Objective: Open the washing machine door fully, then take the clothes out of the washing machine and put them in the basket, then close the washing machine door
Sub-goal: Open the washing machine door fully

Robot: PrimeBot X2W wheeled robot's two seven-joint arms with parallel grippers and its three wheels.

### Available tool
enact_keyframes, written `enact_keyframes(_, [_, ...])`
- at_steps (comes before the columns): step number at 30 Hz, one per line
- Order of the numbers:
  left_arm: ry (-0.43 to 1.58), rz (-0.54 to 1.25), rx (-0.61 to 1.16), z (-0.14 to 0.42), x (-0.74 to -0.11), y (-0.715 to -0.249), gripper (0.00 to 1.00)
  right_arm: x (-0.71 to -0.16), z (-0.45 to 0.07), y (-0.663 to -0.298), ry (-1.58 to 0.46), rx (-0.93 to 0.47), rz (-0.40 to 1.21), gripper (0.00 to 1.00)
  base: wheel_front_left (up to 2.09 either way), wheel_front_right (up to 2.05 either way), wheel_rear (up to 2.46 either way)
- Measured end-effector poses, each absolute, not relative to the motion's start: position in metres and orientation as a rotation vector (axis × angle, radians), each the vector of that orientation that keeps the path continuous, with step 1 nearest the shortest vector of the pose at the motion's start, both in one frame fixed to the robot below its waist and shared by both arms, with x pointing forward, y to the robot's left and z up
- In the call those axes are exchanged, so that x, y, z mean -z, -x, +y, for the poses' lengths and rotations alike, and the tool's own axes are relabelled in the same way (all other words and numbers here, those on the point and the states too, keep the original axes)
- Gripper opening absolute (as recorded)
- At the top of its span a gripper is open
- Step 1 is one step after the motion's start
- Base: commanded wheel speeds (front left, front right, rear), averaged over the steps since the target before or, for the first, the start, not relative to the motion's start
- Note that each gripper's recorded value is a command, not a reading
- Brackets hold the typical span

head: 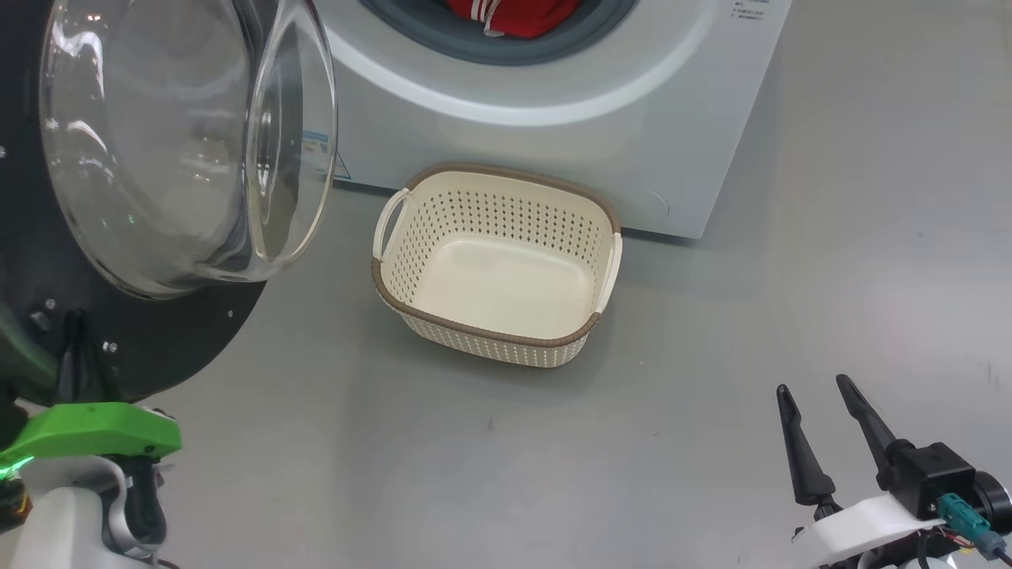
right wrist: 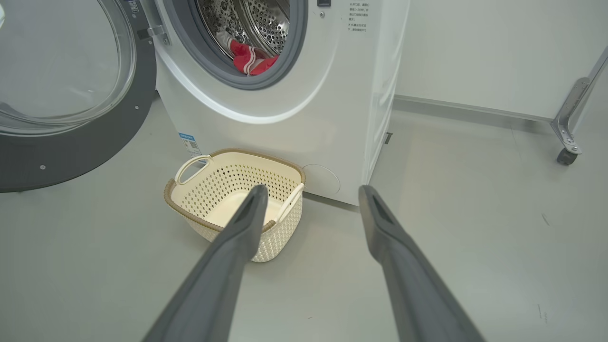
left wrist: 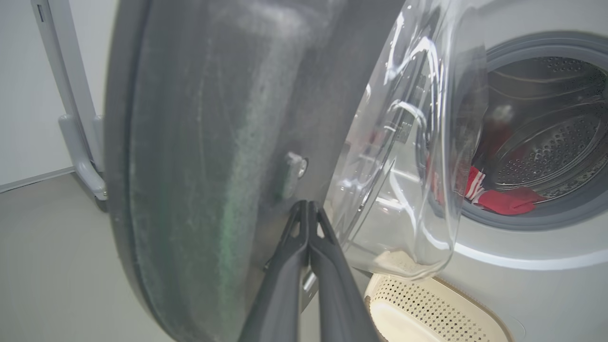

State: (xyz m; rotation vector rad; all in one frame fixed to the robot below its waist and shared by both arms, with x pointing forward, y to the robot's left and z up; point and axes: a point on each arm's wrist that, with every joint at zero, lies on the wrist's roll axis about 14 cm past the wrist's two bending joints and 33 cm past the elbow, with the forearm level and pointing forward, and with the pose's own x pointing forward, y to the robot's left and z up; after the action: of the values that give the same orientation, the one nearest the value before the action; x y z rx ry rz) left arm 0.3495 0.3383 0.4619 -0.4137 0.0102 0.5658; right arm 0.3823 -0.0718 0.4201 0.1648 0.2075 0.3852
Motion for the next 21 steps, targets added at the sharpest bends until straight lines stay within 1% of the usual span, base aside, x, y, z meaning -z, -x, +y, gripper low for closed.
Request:
enact_keyframes(8, [0.387,0.017,-0.669,0.374,-0.456,-0.335,0.00,-0.413,-0.064,-0.396,-0.146,-0.428,0.214,1.00,0.00,0.00,0.00])
enact_keyframes(21, [0.322,0.043,-0.723,0.404,-0.451,-0.340,0.00,-0.393,-0.057,-0.411,-0.127,-0.468,0.258,1.00,0.00,0.00,0.00])
